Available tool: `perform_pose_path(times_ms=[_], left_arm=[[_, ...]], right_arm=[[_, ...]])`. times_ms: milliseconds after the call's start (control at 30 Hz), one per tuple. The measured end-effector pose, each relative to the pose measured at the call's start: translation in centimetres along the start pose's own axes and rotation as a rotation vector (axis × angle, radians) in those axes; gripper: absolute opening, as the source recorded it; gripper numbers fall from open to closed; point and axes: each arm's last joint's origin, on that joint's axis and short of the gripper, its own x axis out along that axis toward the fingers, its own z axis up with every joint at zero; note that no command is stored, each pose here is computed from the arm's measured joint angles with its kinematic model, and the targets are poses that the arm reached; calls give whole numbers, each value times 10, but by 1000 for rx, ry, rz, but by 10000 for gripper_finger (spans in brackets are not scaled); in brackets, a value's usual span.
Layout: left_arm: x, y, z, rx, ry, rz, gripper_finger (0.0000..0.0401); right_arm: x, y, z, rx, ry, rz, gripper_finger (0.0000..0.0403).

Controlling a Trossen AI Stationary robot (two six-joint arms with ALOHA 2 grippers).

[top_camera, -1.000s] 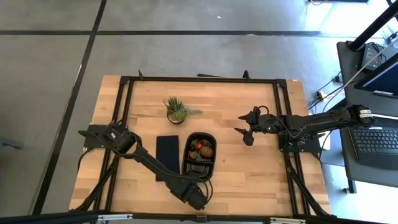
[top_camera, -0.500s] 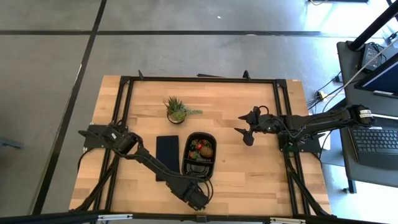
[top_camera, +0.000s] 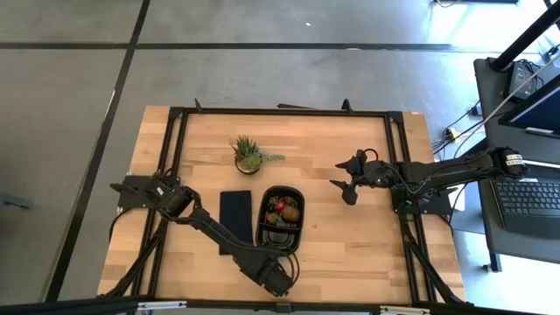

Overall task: Pick and placing Produce into tupperware
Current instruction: Put the red strawberry into the black bin

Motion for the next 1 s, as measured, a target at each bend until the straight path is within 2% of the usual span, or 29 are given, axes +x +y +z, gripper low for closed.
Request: perform_pose_path(times_ms=[667,800,1000], left_arm=[[-1,0,9,-22,-21,-4,318],[-1,1,9,-23,-22,2,299],[0,2,9,-19,-20,15,248]], right_arm=[[0,0,0,-2,0,0,298],[0,0,0,-3,0,0,298],[0,0,0,-5,0,0,298]])
